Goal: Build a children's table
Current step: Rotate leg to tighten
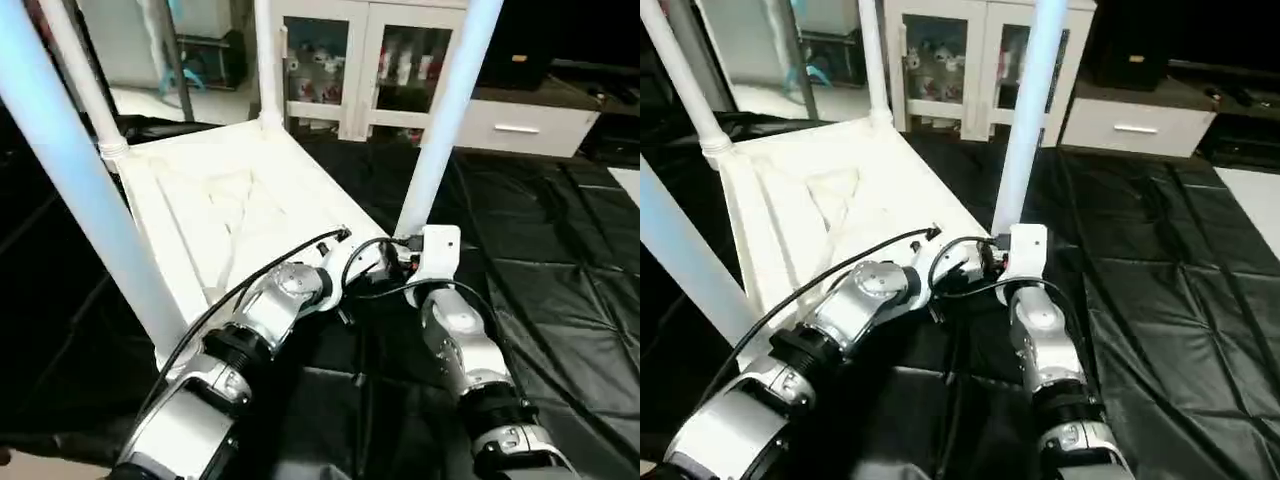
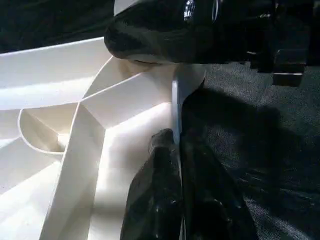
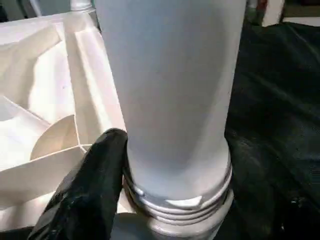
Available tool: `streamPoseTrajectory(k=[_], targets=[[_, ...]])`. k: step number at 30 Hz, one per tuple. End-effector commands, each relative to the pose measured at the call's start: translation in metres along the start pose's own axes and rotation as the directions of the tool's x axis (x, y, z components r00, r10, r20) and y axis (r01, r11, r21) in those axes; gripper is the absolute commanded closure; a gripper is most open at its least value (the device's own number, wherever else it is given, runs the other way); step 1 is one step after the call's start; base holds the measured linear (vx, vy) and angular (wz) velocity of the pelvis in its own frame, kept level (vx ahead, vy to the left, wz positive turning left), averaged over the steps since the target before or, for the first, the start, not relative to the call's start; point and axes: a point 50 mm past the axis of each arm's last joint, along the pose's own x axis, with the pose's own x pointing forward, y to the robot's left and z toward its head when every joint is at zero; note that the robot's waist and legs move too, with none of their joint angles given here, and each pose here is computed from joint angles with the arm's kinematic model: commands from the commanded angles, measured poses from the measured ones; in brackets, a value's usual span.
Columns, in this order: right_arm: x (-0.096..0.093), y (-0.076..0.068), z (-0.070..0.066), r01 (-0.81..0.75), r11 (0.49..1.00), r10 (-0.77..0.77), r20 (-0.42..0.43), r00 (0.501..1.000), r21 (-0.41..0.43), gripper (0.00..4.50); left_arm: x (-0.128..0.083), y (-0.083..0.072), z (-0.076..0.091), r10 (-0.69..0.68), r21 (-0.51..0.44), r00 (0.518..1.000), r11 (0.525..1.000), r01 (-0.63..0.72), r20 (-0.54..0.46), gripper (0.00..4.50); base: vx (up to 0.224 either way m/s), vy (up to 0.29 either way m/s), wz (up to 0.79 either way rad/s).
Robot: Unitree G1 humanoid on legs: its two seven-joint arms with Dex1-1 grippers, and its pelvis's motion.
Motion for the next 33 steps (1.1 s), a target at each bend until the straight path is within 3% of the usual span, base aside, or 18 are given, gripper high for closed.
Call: streamPoseTrajectory(k=[1,4,5,6,8,11,13,16,19,21,26,32,33], targets=[[-0.001,0.016,0.022,-0.137,0.99,0.14,0.123,0.982,-0.03,1.06,-0.008,0.009,-0.012,0.024,0.003,1.0,1.0,-0.024,-0.002,4.5,0.0,0.0,0.0],[-0.003,0.007,0.026,-0.137,0.99,0.14,0.13,0.982,-0.036,0.78,-0.011,0.009,-0.017,-0.002,0.012,1.0,1.0,0.003,-0.025,4.5,0.0,0.0,0.0],[-0.006,-0.008,0.033,-0.158,0.986,0.164,0.132,0.978,-0.057,0.7,-0.019,0.009,-0.026,-0.071,0.034,0.996,0.997,0.072,-0.055,4.5,0.0,0.0,0.0],[-0.006,-0.008,0.033,-0.158,0.986,0.164,0.132,0.978,-0.057,0.5,-0.019,0.009,-0.026,-0.071,0.034,0.996,0.997,0.072,-0.055,4.5,0.0,0.0,0.0],[-0.014,-0.019,0.039,-0.286,0.955,0.293,0.091,0.952,-0.082,0.39,-0.03,0.009,-0.034,-0.162,0.058,0.985,0.984,0.166,-0.068,4.5,0.0,0.0,0.0],[-0.029,-0.027,0.041,-0.495,0.853,0.5,-0.015,0.866,-0.164,0.17,-0.043,0.007,-0.04,-0.289,0.115,0.955,0.949,0.294,-0.065,4.5,0.0,0.0,0.0],[-0.043,-0.03,0.036,-0.632,0.744,0.618,-0.138,0.774,-0.218,0.07,-0.053,0.001,-0.043,-0.403,0.137,0.913,0.903,0.408,-0.059,4.5,0.0,0.0,0.0],[-0.062,-0.034,0.029,-0.767,0.605,0.713,-0.285,0.641,-0.214,0.07,-0.062,-0.002,-0.047,-0.469,0.134,0.88,0.869,0.476,-0.082,4.5,0.0,0.0,0.0],[-0.074,-0.036,0.025,-0.837,0.526,0.757,-0.365,0.542,-0.151,0.07,-0.068,-0.011,-0.042,-0.561,0.149,0.825,0.812,0.565,-0.072,4.5,0.0,0.0,0.0],[-0.078,-0.035,0.024,-0.856,0.498,0.768,-0.388,0.51,-0.14,0.07,-0.07,-0.013,-0.041,-0.582,0.152,0.81,0.796,0.585,-0.073,4.5,0.008,0.025,-0.03],[-0.076,-0.032,0.023,-0.864,0.484,0.768,-0.408,0.494,-0.135,0.07,-0.071,-0.015,-0.04,-0.596,0.151,0.799,0.786,0.6,-0.073,4.5,0.0,0.0,0.0],[-0.075,-0.025,0.023,-0.896,0.434,0.796,-0.426,0.43,-0.093,0.07,-0.073,-0.019,-0.038,-0.614,0.151,0.785,0.771,0.619,-0.084,4.5,0.0,0.0,0.0],[-0.075,-0.025,0.023,-0.898,0.431,0.796,-0.431,0.424,-0.087,0.33,-0.073,-0.019,-0.038,-0.614,0.15,0.785,0.771,0.619,-0.085,4.5,0.0,0.0,0.0]])
